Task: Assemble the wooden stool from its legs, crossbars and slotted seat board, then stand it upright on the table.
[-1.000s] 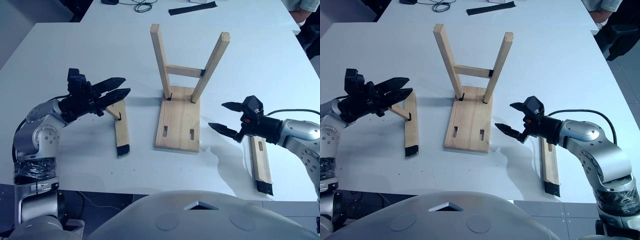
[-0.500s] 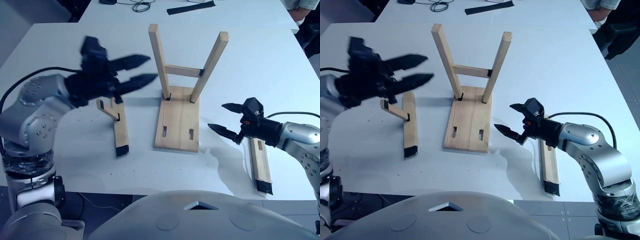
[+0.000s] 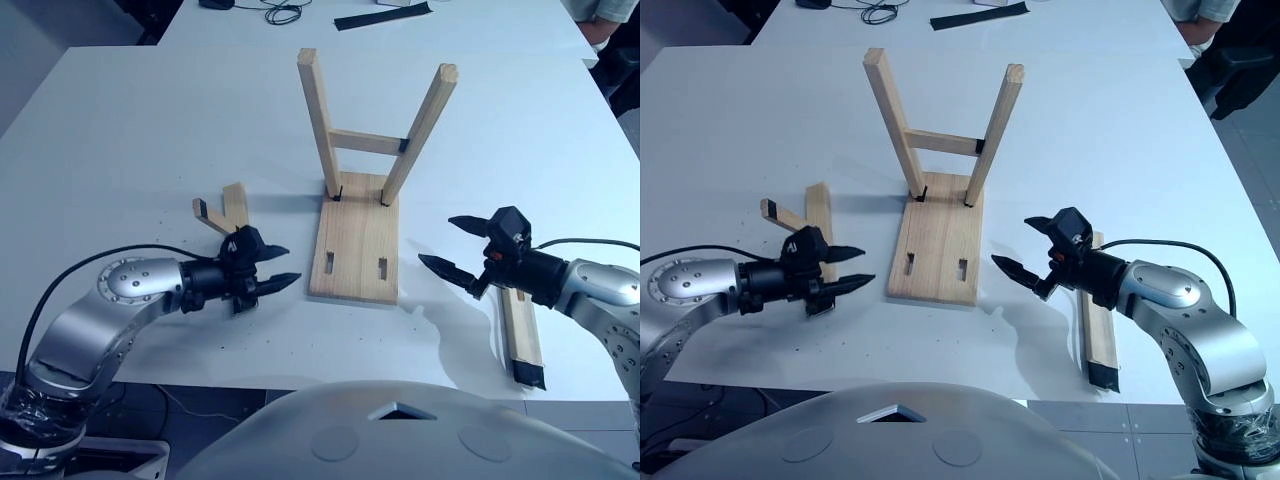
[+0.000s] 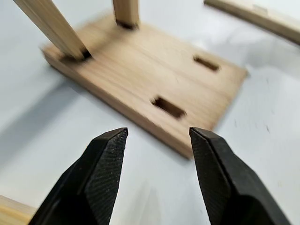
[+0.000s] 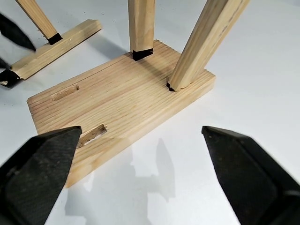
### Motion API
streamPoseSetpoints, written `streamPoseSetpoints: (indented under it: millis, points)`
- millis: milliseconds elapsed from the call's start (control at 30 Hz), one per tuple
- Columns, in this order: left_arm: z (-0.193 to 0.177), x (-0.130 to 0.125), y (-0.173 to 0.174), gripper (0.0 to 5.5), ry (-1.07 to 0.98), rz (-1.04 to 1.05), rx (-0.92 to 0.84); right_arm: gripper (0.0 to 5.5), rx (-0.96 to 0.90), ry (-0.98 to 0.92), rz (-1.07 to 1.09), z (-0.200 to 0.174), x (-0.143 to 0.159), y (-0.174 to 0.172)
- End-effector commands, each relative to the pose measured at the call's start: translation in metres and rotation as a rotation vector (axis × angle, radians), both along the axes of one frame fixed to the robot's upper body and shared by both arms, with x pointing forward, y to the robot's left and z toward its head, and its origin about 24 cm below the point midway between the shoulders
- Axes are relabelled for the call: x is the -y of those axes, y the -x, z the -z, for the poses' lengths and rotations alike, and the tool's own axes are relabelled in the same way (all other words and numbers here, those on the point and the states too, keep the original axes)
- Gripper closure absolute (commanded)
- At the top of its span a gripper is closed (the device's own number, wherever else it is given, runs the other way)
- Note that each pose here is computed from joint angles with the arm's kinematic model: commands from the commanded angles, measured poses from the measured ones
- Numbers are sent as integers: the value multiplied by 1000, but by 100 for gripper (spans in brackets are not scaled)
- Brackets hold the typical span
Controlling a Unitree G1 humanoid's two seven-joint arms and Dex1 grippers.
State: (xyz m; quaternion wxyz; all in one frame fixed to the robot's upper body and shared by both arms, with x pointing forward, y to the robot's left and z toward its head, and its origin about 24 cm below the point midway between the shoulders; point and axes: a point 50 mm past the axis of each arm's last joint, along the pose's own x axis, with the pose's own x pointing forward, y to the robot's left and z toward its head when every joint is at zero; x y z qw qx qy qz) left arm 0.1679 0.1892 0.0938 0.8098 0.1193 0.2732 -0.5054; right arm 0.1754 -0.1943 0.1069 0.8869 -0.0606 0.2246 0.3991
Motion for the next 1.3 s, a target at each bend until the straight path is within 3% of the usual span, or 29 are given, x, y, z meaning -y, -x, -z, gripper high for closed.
streamPoseSetpoints:
  millis: [33, 667, 933, 1300]
  points:
    - [13, -11, 9, 305, -82, 21, -43, 76, 8, 0, 5, -1, -1, 2]
    - [6, -66, 21, 305, -306, 175, -142, 76, 7, -6, 77, 3, 0, 12]
    - [-4, -82, -3, 305, -370, 138, -68, 76, 19, -7, 86, 3, -1, 10]
    - [-37, -67, -29, 305, -194, 31, -6, 76, 19, 1, 90, 4, 1, 10]
